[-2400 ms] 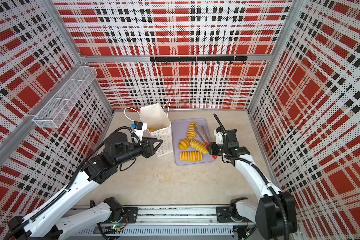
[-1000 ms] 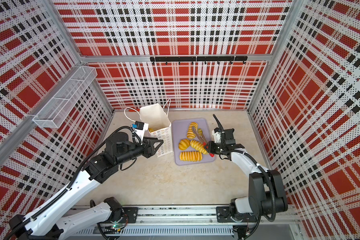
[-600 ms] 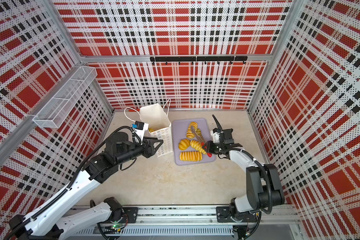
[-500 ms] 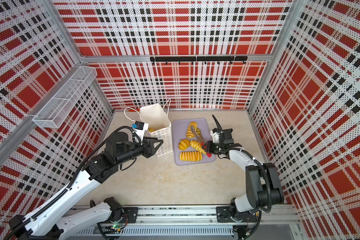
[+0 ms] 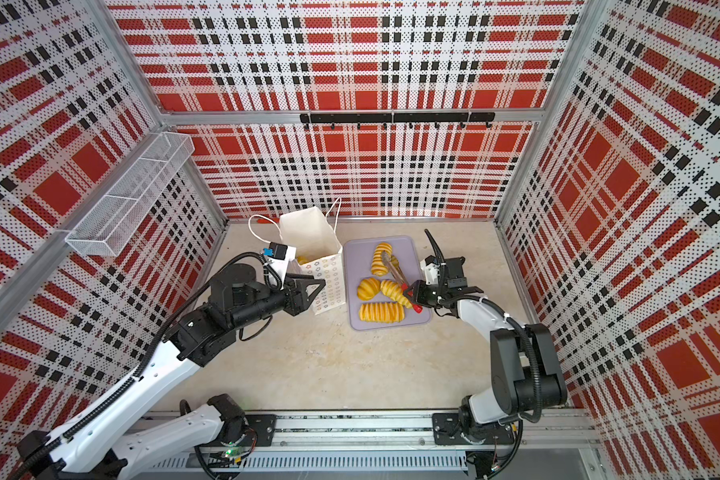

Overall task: Place the fake bread into the paper bag
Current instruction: 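Lift the striped roll high above the tray with the right tongs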

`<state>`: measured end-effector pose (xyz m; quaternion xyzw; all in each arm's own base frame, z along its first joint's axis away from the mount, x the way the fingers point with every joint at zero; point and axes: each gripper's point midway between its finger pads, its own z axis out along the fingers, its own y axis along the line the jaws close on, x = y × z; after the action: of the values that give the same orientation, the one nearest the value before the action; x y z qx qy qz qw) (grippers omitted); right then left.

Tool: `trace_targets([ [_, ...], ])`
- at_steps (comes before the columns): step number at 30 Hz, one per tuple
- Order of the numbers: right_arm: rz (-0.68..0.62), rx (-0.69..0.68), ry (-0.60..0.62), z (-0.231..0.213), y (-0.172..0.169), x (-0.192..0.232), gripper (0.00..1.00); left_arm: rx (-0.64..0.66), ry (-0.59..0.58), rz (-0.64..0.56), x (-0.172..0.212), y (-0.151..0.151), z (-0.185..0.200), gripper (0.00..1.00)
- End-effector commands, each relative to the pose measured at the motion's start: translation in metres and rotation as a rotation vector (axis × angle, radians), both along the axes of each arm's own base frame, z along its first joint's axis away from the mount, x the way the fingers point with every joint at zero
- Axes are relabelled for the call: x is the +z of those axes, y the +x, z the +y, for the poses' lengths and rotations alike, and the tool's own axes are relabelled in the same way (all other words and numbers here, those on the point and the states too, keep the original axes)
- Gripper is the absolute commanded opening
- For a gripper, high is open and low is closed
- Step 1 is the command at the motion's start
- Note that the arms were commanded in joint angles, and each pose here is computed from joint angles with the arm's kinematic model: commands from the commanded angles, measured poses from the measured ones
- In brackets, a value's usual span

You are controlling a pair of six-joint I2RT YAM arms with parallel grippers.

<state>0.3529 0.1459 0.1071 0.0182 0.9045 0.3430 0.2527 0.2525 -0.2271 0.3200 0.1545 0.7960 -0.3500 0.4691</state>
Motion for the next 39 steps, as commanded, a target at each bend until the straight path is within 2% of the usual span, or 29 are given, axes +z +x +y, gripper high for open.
trace_targets([
  [1, -0.112, 0.012, 0.031, 0.002, 0.005, 0.031, 0.25, -0.017, -0.002, -0.016, 0.005, -0.002, 0.0, 0.51],
  [13, -0.29, 0.001, 0.063, -0.001, -0.013, 0.109, 0.25, -0.016, -0.01, -0.016, 0.01, 0.0, -0.002, 0.51],
  [23, -0.482, -0.014, 0.094, -0.008, -0.045, 0.181, 0.24, -0.009, -0.015, -0.026, 0.013, 0.004, -0.003, 0.51],
  [39, -0.734, 0.03, 0.182, -0.007, -0.094, 0.261, 0.24, 0.013, -0.044, -0.071, 0.03, 0.011, 0.002, 0.51],
])
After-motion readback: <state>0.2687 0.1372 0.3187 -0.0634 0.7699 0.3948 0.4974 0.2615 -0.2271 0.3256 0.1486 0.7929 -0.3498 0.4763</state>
